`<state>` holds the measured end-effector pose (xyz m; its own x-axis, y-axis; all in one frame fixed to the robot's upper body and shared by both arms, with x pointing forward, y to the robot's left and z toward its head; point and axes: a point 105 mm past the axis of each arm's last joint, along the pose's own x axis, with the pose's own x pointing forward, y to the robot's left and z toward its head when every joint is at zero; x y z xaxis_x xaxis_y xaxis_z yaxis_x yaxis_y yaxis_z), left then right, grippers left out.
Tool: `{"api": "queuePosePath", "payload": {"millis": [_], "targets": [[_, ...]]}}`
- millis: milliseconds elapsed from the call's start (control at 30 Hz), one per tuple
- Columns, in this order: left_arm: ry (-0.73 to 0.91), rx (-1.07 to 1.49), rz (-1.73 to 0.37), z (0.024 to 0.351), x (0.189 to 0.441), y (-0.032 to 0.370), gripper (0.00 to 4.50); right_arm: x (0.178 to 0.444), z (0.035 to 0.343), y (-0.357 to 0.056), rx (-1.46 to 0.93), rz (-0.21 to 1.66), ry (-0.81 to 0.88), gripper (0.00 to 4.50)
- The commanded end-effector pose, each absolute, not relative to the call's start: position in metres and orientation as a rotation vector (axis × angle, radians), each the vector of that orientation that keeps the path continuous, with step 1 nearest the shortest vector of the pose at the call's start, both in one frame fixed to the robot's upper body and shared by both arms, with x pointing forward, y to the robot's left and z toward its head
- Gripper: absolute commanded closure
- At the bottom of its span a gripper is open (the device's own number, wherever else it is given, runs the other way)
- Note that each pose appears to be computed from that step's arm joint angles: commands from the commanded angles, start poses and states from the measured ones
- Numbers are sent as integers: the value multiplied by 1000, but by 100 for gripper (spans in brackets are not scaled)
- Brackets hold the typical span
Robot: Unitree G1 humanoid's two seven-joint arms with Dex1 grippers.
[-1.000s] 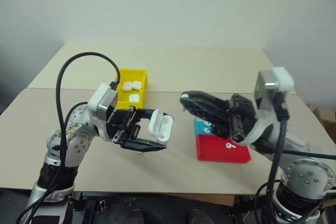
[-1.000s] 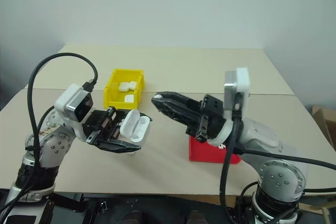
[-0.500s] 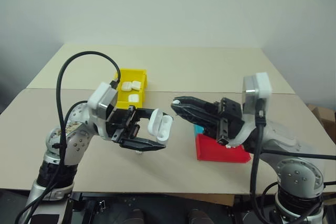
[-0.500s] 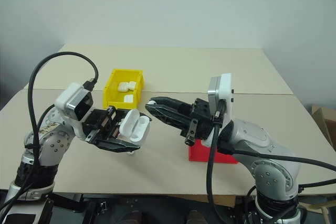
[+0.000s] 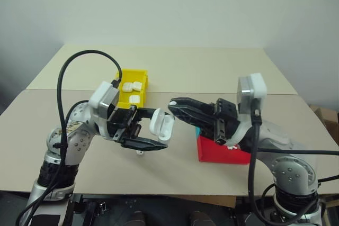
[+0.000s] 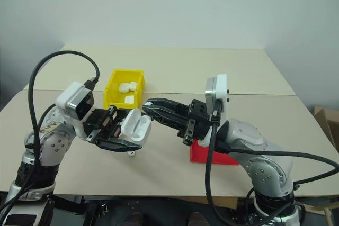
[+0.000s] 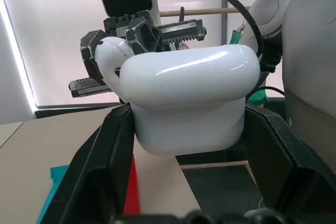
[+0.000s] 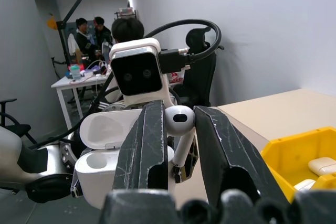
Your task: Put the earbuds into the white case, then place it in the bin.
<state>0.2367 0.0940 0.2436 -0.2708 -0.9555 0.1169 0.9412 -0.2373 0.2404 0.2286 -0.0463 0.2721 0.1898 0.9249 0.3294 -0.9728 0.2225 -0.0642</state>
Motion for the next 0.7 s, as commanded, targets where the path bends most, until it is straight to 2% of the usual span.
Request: {"api": "queuePosePath", "payload": {"millis": [33,333,700], "targets": [[-338,96,-1831,252,234,92,168,224,279,-45,157,1367,-378,389],[-307,81,-1796,249,244,89,168,225,293,-50,218,1378,-446,389],[-324,77,-1789,252,247,85,168,234,281,-47,157,1364,-387,389]]}}
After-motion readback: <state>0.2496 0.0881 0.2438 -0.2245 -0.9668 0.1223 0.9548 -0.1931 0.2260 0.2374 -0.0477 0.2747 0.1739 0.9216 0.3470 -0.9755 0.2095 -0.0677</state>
